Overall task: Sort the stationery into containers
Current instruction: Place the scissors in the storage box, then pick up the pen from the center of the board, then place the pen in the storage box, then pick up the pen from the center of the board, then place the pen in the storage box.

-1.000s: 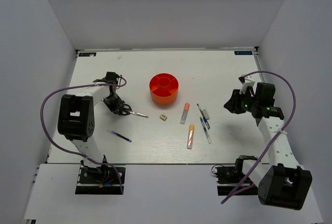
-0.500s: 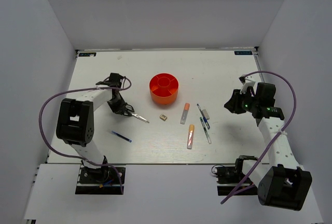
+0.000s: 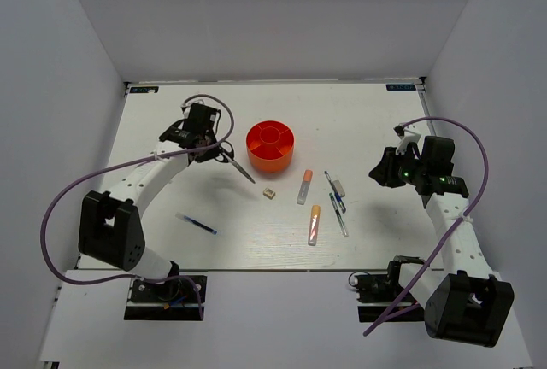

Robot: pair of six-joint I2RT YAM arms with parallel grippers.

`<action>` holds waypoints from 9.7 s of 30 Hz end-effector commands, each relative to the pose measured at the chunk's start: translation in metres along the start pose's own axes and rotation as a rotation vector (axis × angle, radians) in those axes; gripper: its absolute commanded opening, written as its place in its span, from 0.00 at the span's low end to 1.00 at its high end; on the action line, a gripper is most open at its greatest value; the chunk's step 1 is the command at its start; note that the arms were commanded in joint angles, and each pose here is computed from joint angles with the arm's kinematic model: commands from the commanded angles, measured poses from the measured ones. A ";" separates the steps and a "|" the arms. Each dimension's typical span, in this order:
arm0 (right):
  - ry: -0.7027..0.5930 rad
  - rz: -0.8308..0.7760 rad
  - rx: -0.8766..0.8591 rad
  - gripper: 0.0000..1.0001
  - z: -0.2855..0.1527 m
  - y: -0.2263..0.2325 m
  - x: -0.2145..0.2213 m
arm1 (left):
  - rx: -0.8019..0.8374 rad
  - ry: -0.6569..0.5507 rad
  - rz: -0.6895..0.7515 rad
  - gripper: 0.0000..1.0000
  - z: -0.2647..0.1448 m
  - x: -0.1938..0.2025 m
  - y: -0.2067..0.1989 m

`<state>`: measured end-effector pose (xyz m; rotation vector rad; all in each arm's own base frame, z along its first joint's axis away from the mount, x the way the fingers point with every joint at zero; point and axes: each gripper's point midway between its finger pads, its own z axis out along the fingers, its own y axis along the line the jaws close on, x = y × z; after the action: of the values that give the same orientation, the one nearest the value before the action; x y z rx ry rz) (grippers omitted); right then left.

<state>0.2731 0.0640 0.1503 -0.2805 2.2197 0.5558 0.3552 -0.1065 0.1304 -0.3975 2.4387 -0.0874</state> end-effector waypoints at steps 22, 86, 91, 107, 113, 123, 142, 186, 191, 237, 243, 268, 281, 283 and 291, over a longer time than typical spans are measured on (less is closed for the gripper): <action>-0.042 -0.021 -0.009 0.28 -0.002 0.002 -0.012 | -0.156 -0.676 0.427 0.00 -0.062 -0.157 -0.110; -0.010 -0.024 -0.043 0.08 0.001 0.005 -0.005 | -0.041 -0.249 0.176 0.07 -0.077 0.009 -0.007; 0.001 -0.024 -0.058 0.10 0.003 0.006 -0.003 | -0.069 0.041 -0.136 0.75 -0.060 0.092 0.047; 0.006 -0.023 -0.049 0.18 0.003 0.004 -0.003 | -0.276 0.332 -0.585 0.67 -0.020 0.159 0.099; 0.001 -0.029 -0.055 0.18 0.002 0.005 -0.005 | -0.315 0.362 -0.606 0.62 -0.010 0.166 0.111; -0.007 -0.031 -0.047 0.18 0.001 0.005 -0.006 | -0.385 0.377 -0.621 0.52 0.014 0.167 0.124; -0.010 -0.030 -0.050 0.18 0.001 0.005 -0.006 | -0.046 0.056 -0.106 0.00 -0.029 0.059 0.021; 0.006 -0.027 -0.069 0.18 0.004 0.006 -0.002 | 0.027 -0.538 0.035 0.00 -0.021 -0.037 -0.161; 0.003 -0.030 -0.064 0.18 0.004 0.005 -0.003 | 0.023 -0.540 0.050 0.00 -0.012 -0.031 -0.162; 0.520 -0.325 -0.023 0.49 0.143 0.036 0.021 | 0.205 -0.021 0.210 0.77 -0.075 0.096 0.047; 0.574 -0.346 0.001 0.49 0.154 0.030 0.038 | 0.211 -0.023 0.188 0.77 -0.075 0.096 0.051; 0.727 -0.402 -0.019 0.00 0.159 0.040 0.093 | 0.189 -0.031 0.186 0.77 -0.074 0.094 0.056; 0.293 -0.424 -0.250 0.00 0.127 0.140 -0.090 | 0.189 -0.038 0.192 0.77 -0.073 0.094 0.057; 0.253 -0.384 -0.279 0.00 0.130 0.151 -0.107 | 0.186 -0.039 0.196 0.77 -0.072 0.094 0.057; -0.086 -0.225 -0.373 0.00 0.160 0.188 -0.178 | 0.167 -0.029 0.206 0.77 -0.069 0.096 0.060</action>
<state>0.4189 0.2903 0.2417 -0.7739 2.0372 0.7106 0.2240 -0.0855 0.1168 -0.0725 2.4170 -0.2154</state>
